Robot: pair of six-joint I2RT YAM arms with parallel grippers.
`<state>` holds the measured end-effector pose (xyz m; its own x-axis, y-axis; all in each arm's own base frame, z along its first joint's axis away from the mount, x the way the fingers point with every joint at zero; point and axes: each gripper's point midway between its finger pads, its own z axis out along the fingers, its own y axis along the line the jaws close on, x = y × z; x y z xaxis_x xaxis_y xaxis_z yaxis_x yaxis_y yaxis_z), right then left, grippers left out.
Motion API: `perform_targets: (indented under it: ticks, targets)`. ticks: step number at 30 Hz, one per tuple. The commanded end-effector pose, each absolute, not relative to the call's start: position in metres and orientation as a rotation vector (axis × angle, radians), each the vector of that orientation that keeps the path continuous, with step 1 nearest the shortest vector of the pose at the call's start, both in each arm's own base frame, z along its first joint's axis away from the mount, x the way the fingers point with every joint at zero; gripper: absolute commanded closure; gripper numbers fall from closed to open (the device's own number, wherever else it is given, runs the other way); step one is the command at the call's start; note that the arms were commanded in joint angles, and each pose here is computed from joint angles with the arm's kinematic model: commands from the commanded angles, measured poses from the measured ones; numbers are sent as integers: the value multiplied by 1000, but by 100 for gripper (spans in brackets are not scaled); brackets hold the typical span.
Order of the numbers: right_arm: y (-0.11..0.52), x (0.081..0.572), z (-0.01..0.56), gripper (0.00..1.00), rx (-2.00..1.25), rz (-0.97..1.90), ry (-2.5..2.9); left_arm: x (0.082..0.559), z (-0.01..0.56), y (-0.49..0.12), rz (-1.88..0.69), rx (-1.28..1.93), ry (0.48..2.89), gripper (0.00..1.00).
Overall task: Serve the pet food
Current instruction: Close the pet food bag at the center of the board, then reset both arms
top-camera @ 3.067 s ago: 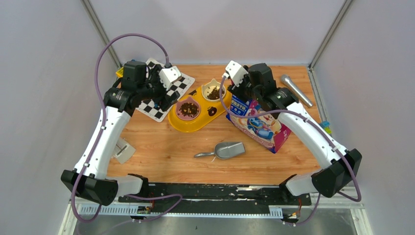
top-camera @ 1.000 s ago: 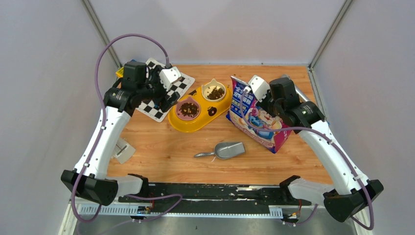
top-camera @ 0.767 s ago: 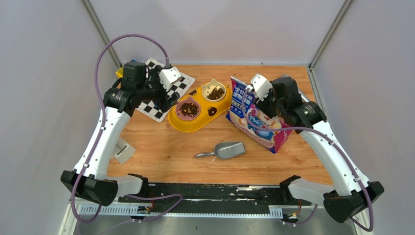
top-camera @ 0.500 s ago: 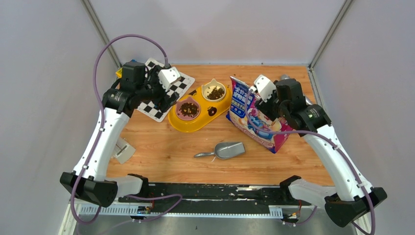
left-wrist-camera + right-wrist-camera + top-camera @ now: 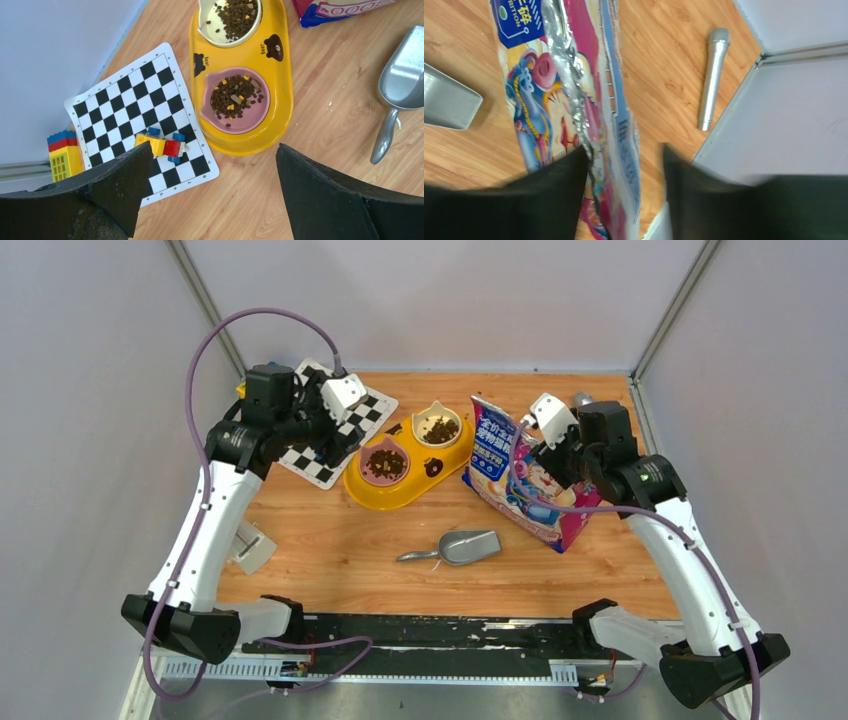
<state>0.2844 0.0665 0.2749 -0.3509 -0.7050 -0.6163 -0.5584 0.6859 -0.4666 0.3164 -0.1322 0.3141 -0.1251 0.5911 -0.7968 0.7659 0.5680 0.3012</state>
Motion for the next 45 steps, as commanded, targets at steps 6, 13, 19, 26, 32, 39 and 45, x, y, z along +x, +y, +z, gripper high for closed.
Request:
perform_targets:
  ticks: [6,13,19,26,32,39,45]
  targets:
    - [62,279,366,0,-702,-181,1791,328,335,-106,-53,960,1811,0]
    - [41,229,435,0,-410,-72,1536,323,336,-56,146,640,1874,0]
    - [-7,182,442,0,-129,-149,1414,288,315,-36,183,573,1886,0]
    - [-31,154,391,0,-24,-226,1397,239,299,-14,230,471,1847,0]
    - [-44,155,342,0,63,-279,1443,210,296,-11,161,356,1776,0]
    - [-81,138,346,0,285,-428,1369,203,292,-8,143,289,1740,0]
    - [-77,130,362,0,295,-398,1373,199,299,-7,144,279,1716,0]
